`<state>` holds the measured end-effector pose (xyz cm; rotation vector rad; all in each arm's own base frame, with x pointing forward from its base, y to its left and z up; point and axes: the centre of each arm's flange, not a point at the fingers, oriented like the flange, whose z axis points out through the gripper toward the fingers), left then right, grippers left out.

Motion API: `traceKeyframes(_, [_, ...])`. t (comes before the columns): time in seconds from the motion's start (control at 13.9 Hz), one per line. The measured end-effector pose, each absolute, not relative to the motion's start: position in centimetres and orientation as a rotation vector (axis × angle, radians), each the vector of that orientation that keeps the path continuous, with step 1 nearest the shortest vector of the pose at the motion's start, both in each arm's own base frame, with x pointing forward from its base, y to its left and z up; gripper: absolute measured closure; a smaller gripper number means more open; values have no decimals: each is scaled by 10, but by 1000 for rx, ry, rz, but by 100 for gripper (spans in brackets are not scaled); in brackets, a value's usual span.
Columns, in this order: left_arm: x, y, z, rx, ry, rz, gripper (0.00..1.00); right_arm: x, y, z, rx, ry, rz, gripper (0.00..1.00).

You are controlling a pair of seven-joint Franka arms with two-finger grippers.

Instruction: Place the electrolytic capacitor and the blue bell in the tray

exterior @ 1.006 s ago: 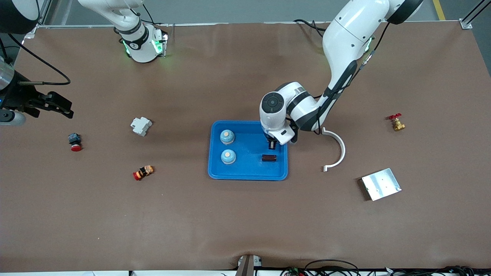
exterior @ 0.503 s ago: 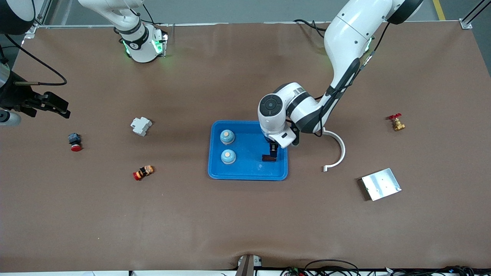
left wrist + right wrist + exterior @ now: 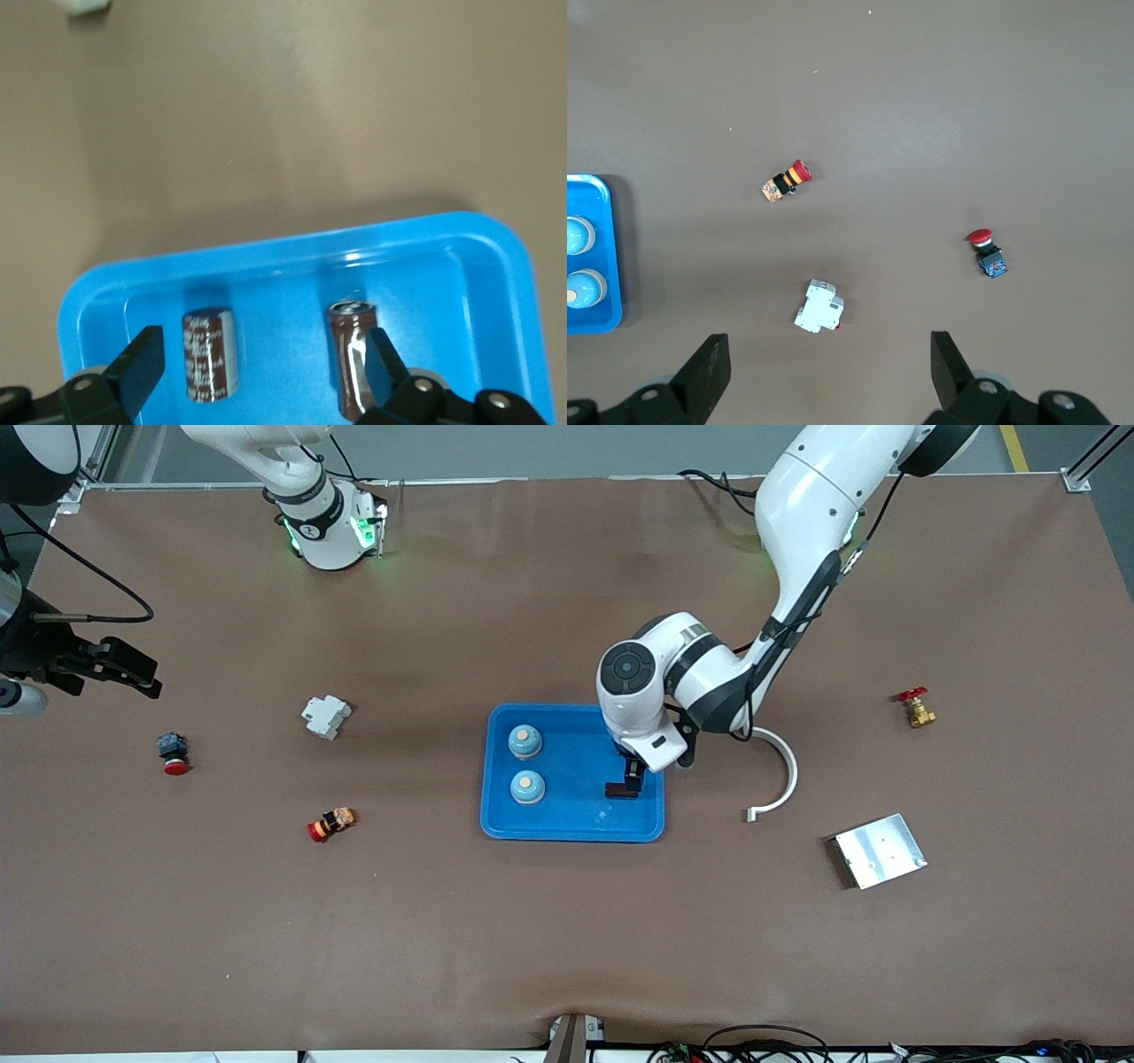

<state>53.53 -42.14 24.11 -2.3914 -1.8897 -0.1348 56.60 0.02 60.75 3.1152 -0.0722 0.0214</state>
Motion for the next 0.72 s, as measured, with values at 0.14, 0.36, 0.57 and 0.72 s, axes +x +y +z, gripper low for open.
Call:
traceKeyframes(0.14, [547,-408,264,-2502,-1755,-127,0,566,1,607,3115,-70,20,0])
traceKeyframes(0.36, [564,-382,306,-2627,-1598,-118,0,565,2,607,3116,-65,5,0])
traceKeyframes(0.57, [582,-353,340,-2745,-1457,-109,0,564,10,606,3116,-44,-2,0])
traceKeyframes(0.72, [594,-332,355,-2840,-1323,-80,0,564,9,606,3116,-45,-2,0])
